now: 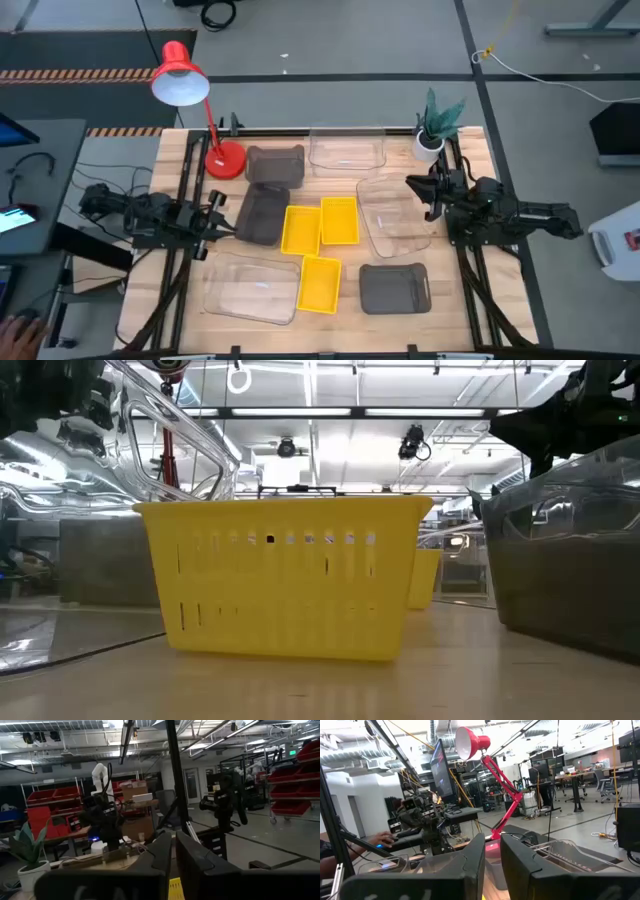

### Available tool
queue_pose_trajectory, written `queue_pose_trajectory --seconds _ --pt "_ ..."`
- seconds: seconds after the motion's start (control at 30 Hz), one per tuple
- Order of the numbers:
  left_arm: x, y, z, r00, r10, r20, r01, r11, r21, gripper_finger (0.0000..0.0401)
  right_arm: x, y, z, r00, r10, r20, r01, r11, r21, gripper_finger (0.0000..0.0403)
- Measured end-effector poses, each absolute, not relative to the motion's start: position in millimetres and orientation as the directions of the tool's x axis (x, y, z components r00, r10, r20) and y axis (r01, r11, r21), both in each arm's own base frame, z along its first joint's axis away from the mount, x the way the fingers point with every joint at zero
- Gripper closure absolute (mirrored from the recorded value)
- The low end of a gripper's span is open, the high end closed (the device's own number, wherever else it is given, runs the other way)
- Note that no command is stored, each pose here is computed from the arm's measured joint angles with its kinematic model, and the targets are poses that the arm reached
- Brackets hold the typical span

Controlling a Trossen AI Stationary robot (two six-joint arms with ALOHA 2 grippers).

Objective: Stack baskets by color

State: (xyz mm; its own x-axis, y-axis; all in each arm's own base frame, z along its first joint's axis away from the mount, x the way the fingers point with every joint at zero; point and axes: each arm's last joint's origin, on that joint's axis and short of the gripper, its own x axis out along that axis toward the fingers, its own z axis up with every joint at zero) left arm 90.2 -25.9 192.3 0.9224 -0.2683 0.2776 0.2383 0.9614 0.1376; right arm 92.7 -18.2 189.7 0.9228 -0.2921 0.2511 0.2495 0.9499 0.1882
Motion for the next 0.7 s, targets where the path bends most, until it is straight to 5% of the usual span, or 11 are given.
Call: queue_pose_trajectory --seconds 0.7 --pt "90.1 -25.9 192.3 0.922 -0.268 0.278 0.238 0.961 0.137 0.0365 92.7 -18.2 189.7 0.923 -0.292 0.251 0.25 0.95 0.188 0.0337"
